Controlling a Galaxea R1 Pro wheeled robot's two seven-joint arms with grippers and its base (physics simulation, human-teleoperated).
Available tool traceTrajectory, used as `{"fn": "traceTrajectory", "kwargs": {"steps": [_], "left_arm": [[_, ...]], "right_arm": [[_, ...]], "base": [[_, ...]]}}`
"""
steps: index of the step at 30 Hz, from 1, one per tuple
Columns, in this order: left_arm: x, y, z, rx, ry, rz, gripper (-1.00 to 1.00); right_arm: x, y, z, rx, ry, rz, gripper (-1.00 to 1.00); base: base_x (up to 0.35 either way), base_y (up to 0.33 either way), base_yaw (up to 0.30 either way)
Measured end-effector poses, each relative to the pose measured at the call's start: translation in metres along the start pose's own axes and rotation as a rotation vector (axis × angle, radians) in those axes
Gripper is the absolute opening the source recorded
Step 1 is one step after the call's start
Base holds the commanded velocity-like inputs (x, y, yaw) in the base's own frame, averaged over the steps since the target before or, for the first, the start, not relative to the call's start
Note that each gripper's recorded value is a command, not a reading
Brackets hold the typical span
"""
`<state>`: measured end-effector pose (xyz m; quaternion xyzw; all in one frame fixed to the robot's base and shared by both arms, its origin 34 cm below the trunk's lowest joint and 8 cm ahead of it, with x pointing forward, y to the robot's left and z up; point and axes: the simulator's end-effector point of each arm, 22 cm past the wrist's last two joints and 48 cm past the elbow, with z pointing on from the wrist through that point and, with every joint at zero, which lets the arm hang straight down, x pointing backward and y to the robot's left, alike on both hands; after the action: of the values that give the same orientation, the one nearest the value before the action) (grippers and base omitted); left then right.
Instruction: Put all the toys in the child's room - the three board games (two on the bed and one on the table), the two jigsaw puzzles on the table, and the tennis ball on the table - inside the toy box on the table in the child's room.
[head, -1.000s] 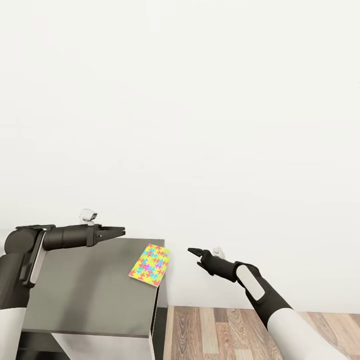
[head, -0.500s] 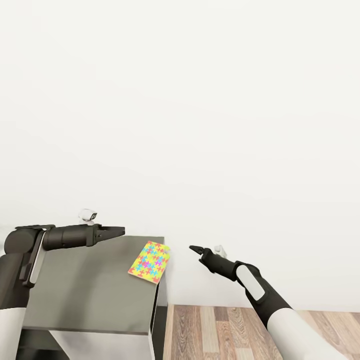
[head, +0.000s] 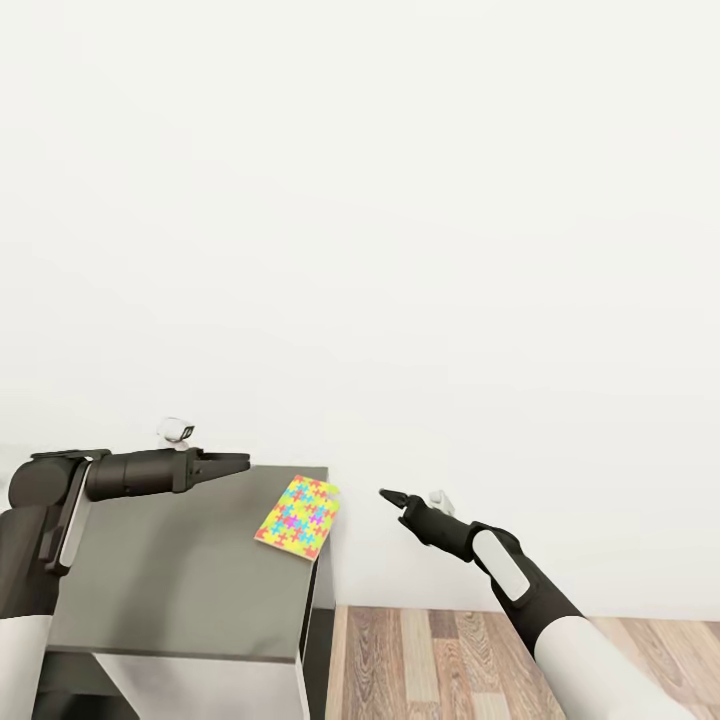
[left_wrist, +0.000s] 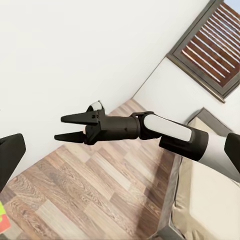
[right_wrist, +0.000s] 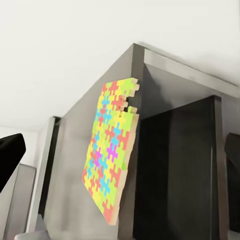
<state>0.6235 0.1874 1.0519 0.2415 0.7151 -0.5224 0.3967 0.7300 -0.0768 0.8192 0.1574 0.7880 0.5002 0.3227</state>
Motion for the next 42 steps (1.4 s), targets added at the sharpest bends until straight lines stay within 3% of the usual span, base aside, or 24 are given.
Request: {"fn": "traceTrajectory", "kwargs": {"steps": [27,34,42], "left_arm": [[0.038,0.025,0.003,-0.003,-0.006,0.000,1.00],[0.031,0.017,0.020,0.030,0.016,0.030,1.00],[0.031,0.015,0.025,0.039,0.026,0.033,1.00]], "right_arm": [[0.017,-0.040,0.012,-0.007,-0.011,-0.002,1.00],[0.020,-0.043,0.013,-0.008,-0.007,-0.001,1.00],[0.018,-0.042,0.013,-0.010,-0.014,-0.007,1.00]], "base": [[0.000,0.000,0.000],[0.000,0.000,0.000],[0.000,0.000,0.000]]}}
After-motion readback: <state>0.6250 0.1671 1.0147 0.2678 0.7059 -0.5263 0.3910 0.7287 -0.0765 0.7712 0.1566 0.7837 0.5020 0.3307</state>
